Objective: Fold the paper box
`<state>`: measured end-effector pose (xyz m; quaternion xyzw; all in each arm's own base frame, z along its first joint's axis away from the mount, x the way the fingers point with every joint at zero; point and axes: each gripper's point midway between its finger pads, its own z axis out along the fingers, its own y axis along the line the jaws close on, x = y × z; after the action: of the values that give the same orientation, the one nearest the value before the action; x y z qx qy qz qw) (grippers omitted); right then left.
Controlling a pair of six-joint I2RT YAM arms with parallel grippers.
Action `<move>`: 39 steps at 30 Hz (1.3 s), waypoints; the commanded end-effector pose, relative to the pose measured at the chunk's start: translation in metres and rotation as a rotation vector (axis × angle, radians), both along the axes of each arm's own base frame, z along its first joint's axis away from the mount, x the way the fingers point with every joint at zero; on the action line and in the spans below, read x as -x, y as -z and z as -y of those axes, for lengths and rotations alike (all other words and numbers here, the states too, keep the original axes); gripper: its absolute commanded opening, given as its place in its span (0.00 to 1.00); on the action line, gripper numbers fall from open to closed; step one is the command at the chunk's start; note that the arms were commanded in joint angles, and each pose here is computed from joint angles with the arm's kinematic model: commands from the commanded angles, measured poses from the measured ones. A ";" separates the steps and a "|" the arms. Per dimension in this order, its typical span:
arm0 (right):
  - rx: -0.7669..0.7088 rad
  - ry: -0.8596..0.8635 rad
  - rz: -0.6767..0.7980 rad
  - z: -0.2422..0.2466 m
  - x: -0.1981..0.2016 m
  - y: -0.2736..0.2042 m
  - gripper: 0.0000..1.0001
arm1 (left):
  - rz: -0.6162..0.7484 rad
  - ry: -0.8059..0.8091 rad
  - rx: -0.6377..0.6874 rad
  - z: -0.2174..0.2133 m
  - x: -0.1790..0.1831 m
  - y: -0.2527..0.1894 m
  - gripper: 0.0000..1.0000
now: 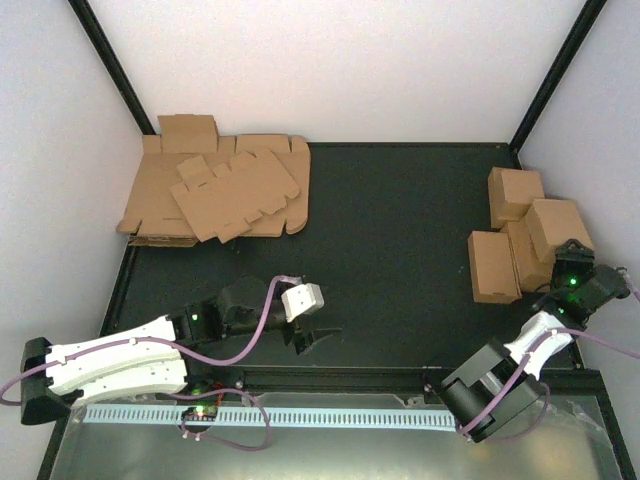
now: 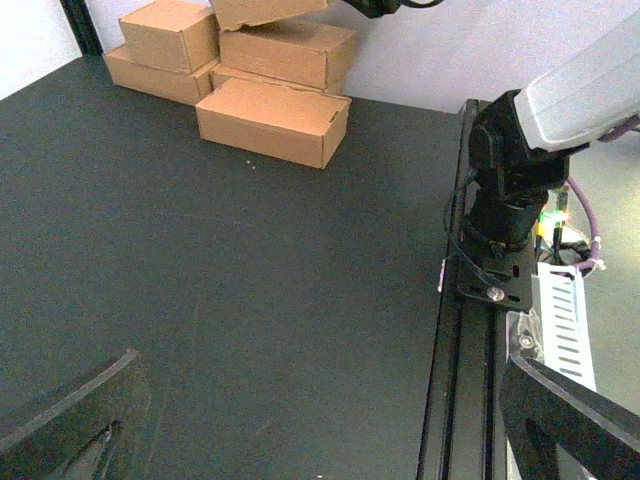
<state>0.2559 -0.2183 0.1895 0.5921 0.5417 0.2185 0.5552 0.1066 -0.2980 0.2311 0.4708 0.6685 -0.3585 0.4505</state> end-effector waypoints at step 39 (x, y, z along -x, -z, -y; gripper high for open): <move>0.809 -0.509 -0.153 -0.196 -0.125 -0.183 0.99 | 0.153 -0.457 0.003 -0.038 -0.085 -0.046 0.99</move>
<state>0.3515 -0.0686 0.3591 0.2946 0.7330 0.1077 0.6036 0.1539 -0.2849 0.2364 0.4041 0.7160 -0.2713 0.5005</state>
